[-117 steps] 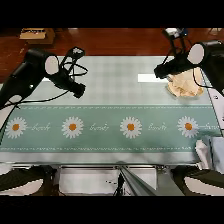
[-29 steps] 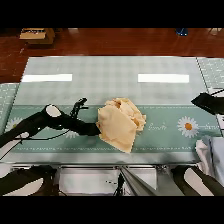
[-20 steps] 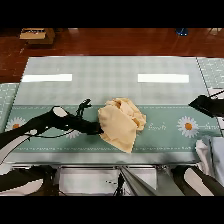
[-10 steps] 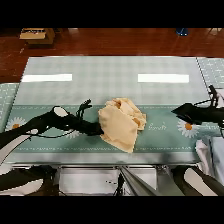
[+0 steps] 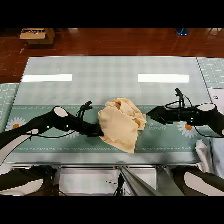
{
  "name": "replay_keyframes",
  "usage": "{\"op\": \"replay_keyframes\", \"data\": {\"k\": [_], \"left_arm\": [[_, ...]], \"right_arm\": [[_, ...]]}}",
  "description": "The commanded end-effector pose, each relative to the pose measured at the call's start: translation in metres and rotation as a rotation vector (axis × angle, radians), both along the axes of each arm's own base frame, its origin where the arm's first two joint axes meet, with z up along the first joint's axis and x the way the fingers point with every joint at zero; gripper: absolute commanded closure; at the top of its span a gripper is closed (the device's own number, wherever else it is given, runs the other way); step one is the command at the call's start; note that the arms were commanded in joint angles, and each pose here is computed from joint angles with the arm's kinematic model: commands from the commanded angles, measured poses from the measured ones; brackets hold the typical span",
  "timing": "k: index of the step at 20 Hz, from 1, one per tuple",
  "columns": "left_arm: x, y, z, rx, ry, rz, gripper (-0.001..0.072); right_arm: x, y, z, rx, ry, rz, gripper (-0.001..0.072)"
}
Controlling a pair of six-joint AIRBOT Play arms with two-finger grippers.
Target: Fold the shirts.
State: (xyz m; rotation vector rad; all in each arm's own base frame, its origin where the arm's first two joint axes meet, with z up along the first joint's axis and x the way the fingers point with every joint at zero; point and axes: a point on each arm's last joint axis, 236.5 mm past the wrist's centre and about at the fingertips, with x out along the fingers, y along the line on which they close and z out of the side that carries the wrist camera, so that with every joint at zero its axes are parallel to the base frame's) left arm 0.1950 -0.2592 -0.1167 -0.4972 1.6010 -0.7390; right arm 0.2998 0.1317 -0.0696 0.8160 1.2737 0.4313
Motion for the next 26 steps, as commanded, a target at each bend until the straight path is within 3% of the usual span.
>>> {"op": "replay_keyframes", "data": {"k": [1, 4, 15, 19, 22, 24, 25, 26], "left_arm": [[0.000, 0.000, 0.001, -0.002, 0.000, 0.000, 0.0683], [0.000, 0.000, 0.001, -0.002, 0.000, 0.001, 0.0683], [-0.005, -0.002, 0.003, -0.014, 0.019, -0.015, 0.0683], [-0.005, -0.002, 0.003, -0.013, 0.018, -0.015, 0.0683], [-0.005, -0.002, 0.003, -0.013, 0.017, -0.014, 0.0682], [-0.003, -0.002, 0.004, -0.015, 0.013, -0.015, 0.0683], [-0.003, -0.002, 0.005, -0.015, 0.011, -0.014, 0.0683], [-0.003, -0.002, 0.004, -0.014, 0.012, -0.014, 0.0683]], "right_arm": [[0.040, 0.013, 0.009, 0.032, -0.107, -0.125, 0.0243], [0.054, 0.012, 0.005, -0.009, -0.140, -0.176, 0.0241], [0.075, 0.068, -0.028, -0.094, -0.134, 0.090, 0.0250], [0.077, 0.067, -0.030, -0.115, -0.142, 0.116, 0.0400], [0.069, 0.072, -0.028, -0.096, -0.139, 0.156, 0.0572], [0.062, 0.077, -0.025, -0.077, -0.142, 0.201, 0.0618], [0.058, 0.079, -0.024, -0.067, -0.142, 0.221, 0.0608], [0.055, 0.082, -0.022, -0.054, -0.142, 0.238, 0.0416]]}}
